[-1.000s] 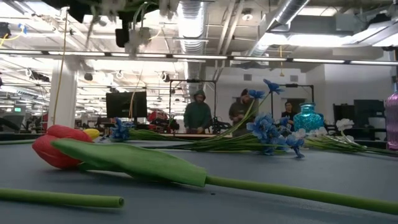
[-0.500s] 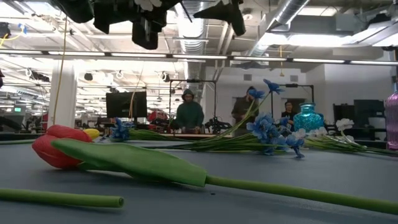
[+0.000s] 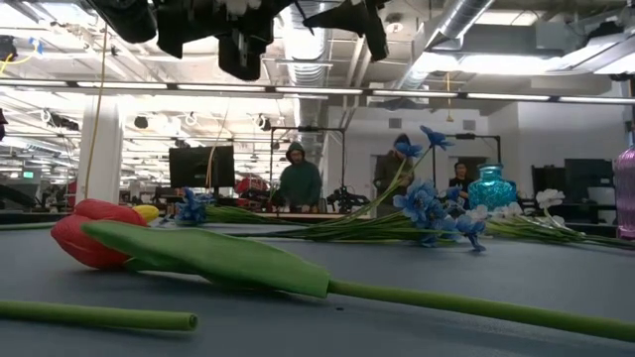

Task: Sort flowers into vase by color
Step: Put the bottom white flowers into the blue vase

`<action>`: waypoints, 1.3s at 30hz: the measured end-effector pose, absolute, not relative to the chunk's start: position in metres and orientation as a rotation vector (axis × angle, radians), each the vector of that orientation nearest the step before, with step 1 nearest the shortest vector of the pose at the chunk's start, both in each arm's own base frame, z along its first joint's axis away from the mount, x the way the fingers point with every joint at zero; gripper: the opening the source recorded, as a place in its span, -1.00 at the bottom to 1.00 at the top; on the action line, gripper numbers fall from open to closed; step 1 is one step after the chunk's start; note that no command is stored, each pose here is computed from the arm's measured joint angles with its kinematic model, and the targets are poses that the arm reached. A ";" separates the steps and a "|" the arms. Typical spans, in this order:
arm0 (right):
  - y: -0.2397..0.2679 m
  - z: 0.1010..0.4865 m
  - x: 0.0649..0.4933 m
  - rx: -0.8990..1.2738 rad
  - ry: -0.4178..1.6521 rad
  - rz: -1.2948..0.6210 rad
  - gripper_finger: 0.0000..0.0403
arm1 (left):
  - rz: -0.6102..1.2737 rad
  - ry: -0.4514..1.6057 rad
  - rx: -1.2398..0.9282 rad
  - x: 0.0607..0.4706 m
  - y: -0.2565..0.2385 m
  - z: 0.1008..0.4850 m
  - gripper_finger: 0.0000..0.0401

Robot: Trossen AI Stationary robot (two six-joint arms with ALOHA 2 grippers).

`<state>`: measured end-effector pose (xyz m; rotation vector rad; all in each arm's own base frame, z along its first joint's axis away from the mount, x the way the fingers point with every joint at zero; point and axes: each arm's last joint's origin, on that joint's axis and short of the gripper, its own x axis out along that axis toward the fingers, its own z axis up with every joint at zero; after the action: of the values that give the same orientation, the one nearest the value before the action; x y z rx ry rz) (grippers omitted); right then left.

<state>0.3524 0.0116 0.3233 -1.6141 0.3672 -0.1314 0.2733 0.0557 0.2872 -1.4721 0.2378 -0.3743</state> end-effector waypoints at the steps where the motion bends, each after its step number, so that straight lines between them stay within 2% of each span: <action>1: 0.012 0.323 0.352 -1.614 0.365 -0.119 -0.04 | -0.372 0.229 -1.473 0.274 0.055 0.288 -0.96; 6: 0.012 0.324 0.353 -1.611 0.349 -0.129 -0.26 | -0.363 0.223 -1.466 0.274 0.054 0.287 -0.96; 11: 0.012 0.323 0.352 -1.613 0.357 -0.113 -0.38 | -0.347 0.205 -1.453 0.274 0.054 0.287 -0.96; 28: 0.015 0.323 0.353 -1.565 0.292 -0.062 -0.46 | -0.328 0.199 -1.452 0.275 0.054 0.286 -0.96; 39: 0.015 0.321 0.353 -1.508 0.303 -0.057 -0.84 | -0.334 0.195 -1.428 0.275 0.052 0.286 -0.95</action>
<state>0.3527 0.0146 0.3213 -1.5082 0.3027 -0.0571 0.2751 0.0524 0.2865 -1.4280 0.1954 -0.3342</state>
